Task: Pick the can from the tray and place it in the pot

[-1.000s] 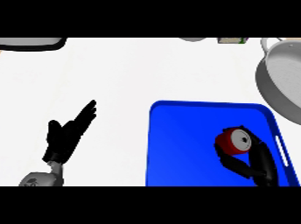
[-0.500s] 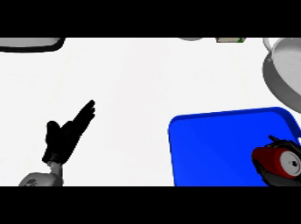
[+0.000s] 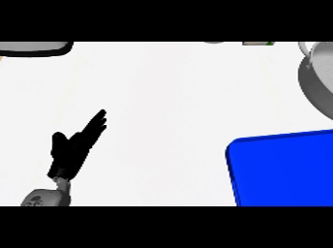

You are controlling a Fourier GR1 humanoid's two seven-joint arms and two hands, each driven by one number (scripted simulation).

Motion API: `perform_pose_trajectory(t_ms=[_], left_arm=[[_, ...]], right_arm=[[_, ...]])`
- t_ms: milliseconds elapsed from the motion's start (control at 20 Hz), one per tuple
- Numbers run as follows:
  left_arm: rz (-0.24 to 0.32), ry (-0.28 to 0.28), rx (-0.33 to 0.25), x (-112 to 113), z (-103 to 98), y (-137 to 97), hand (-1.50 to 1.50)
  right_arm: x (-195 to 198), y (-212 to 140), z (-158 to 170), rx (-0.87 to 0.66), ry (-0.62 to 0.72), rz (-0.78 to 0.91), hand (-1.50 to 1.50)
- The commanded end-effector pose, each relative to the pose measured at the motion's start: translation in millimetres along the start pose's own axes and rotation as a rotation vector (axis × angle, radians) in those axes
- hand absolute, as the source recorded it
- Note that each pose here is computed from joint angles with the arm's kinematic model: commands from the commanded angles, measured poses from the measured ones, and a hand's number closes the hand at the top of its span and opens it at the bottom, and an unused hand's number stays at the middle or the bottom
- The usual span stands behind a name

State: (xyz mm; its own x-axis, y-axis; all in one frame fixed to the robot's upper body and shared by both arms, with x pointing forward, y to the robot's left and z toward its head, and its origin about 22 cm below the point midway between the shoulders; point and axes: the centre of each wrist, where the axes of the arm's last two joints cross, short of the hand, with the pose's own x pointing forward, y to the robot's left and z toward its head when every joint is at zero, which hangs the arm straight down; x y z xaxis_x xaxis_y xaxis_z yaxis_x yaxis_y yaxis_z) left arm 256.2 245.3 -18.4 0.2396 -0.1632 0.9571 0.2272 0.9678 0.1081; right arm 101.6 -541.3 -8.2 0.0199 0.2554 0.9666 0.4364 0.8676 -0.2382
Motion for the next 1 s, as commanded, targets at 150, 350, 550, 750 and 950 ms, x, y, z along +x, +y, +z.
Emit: perform_pose_trajectory(t_ms=[150,350,550,750,950], left_arm=[[-0.014,-0.007,-0.021,6.4,-1.2,-6.7,0.00],[-0.003,0.022,-0.011,0.3,-8.3,7.9,0.00],[-0.007,0.012,-0.021,-16.4,6.6,-6.7,0.00],[-0.007,0.029,-0.013,-6.5,2.2,-1.4,0.00],[-0.021,0.004,-0.001,2.9,0.1,-9.7,0.00]], right_arm=[[-1.8,-48.2,-8.0,-0.055,-0.075,0.159,1.50],[13.6,-72.5,-8.3,-0.058,-0.113,0.291,1.50],[55.2,-78.0,-50.0,-0.081,-0.177,0.385,1.50],[87.9,-65.8,-74.0,-0.097,-0.177,0.428,1.50],[127.4,-47.3,-107.0,-0.086,-0.167,0.493,1.50]])
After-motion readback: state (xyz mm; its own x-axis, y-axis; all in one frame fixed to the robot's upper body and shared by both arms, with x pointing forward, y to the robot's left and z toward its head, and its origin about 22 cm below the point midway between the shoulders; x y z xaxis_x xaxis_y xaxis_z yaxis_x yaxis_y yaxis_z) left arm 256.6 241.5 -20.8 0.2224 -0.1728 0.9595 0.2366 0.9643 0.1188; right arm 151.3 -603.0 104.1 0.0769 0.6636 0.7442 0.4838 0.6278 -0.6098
